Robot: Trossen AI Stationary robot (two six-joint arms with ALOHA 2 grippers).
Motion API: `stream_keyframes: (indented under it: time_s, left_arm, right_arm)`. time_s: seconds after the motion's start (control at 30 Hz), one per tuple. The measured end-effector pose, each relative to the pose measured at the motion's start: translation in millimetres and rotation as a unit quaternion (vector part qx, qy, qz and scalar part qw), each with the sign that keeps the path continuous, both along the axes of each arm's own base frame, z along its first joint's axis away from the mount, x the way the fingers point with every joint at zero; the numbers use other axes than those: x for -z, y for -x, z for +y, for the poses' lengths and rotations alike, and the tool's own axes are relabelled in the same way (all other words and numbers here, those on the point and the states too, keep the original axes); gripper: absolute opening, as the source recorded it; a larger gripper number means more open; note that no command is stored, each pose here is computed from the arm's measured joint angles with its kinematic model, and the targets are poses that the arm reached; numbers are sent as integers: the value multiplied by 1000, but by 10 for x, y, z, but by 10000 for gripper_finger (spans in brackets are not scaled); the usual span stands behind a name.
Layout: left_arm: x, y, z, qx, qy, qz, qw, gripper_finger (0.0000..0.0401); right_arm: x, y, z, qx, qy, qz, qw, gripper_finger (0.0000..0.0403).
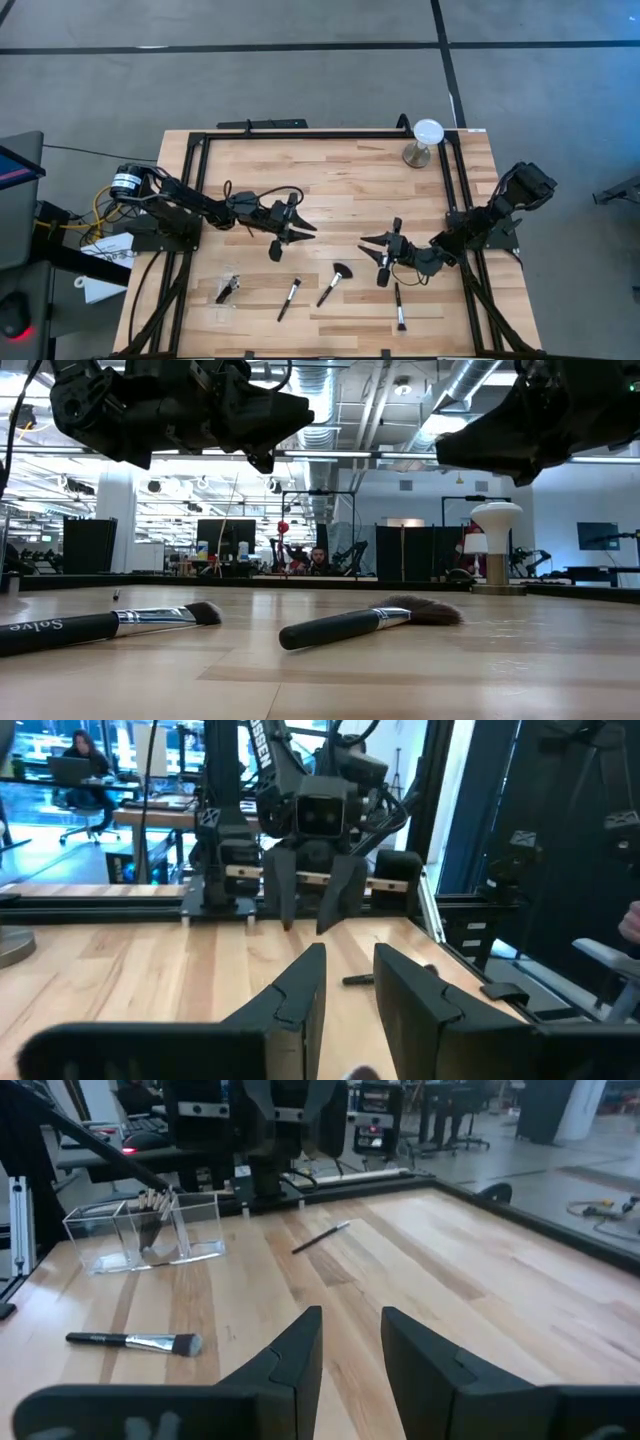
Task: Put items in baskets/containers
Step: Put the powder brush into the transparent organizer
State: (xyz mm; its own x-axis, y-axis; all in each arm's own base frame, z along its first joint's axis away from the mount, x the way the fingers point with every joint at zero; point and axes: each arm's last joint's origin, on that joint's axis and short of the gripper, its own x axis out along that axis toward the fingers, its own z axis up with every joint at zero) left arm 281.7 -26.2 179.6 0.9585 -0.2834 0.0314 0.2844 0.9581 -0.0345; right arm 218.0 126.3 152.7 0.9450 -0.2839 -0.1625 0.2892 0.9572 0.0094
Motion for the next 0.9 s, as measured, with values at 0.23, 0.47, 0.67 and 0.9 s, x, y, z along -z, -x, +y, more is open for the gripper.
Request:
stream_keyframes:
  time_s: [0.23,0.47,0.67,0.9]
  left_arm:
    - [12,-2,22,-2,0,6,1000,84]
    - [-35,46,79,-13,8,41,999,84]
    - [-140,165,40,-4,2,65,998,84]
    - [-139,330,20,-3,3,61,998,84]
  right_arm:
    - [-192,-10,288,-60,50,-8,997,98]
    - [-447,-196,538,-48,40,97,993,98]
    - [-662,-248,469,3,-134,250,959,98]
    - [-723,-188,611,3,-289,307,907,98]
